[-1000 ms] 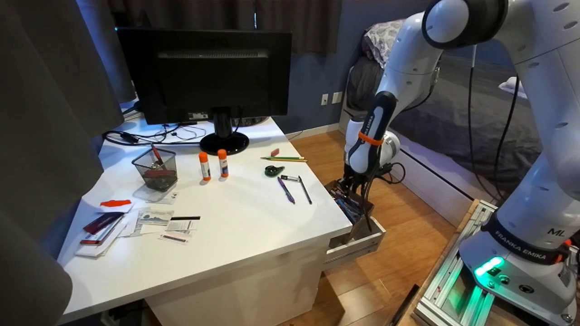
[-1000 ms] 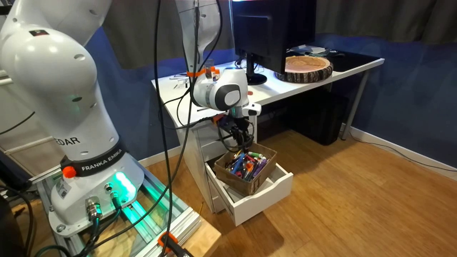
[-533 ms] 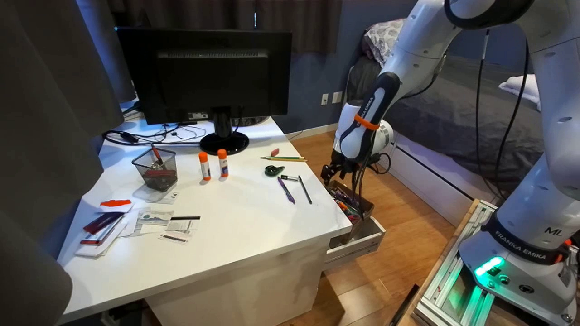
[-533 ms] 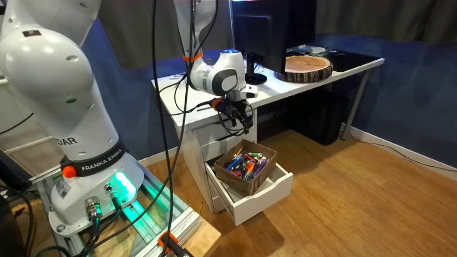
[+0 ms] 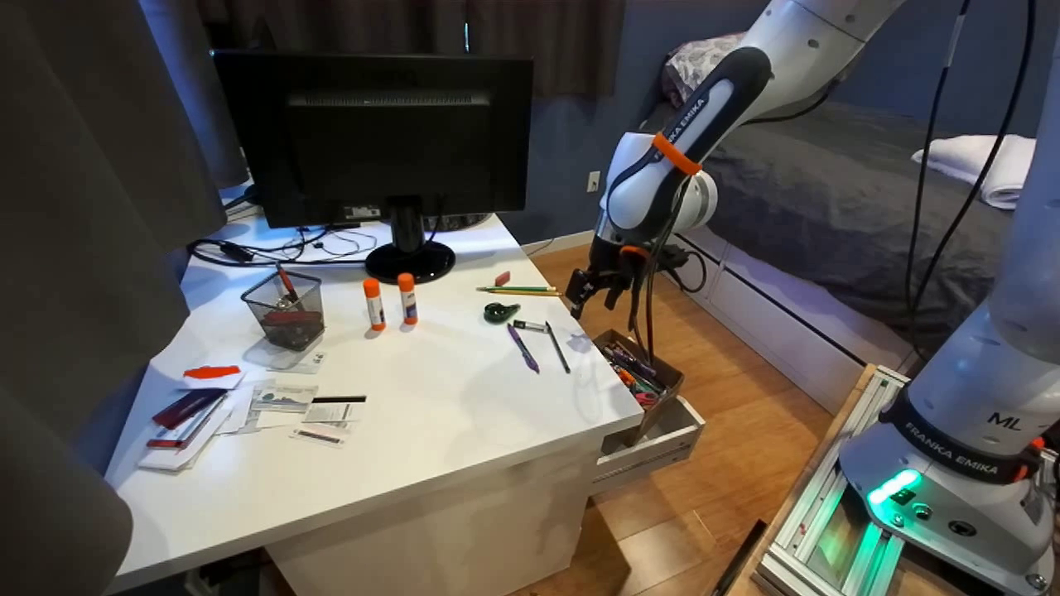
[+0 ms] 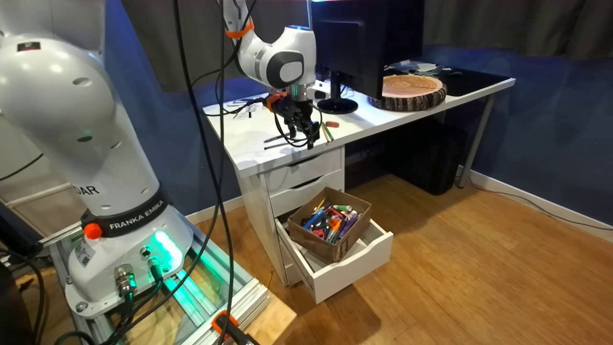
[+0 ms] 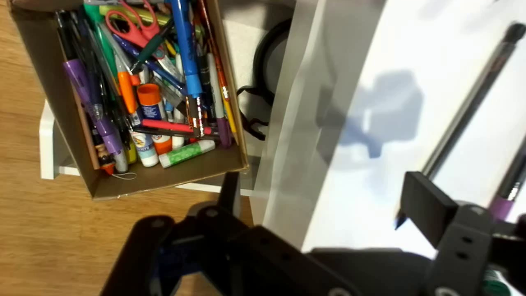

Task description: Pick up the blue marker and put it in the cardboard box

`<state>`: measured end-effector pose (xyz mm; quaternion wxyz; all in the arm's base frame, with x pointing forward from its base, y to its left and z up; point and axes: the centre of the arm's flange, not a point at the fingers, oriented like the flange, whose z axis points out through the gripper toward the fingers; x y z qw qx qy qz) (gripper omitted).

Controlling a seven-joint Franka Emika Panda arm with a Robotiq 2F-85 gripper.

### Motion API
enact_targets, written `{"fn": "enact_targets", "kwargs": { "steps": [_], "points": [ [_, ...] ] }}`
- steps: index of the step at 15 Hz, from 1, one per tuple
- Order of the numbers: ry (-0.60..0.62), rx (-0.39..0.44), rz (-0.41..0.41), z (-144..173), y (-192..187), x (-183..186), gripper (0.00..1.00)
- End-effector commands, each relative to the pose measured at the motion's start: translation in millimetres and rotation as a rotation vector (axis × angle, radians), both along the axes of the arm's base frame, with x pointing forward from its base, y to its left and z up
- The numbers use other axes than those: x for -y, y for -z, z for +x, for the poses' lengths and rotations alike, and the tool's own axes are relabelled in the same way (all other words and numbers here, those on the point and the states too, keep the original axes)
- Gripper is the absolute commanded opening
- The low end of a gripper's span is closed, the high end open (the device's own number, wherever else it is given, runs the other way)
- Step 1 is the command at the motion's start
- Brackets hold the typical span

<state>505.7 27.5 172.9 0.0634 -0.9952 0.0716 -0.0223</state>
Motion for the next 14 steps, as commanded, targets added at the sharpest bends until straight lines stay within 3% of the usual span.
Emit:
{"fn": "enact_targets", "kwargs": {
  "steps": [1,3,5,6,14],
  "points": [
    [-0.015,-0.005,0.021,-8.3,-28.2,-18.1,1.0],
    [-0.054,-0.012,0.035,-8.2,-37.3,-31.2,1.0],
    [-0.017,-0.078,0.053,-12.3,-44.6,-44.5,1.0],
    [-0.037,-0.038,0.033,-4.0,-27.7,-37.0,1.0],
    [-0.018,-0.056,0.035,-3.9,-28.6,-48.1,1.0]
  ]
}}
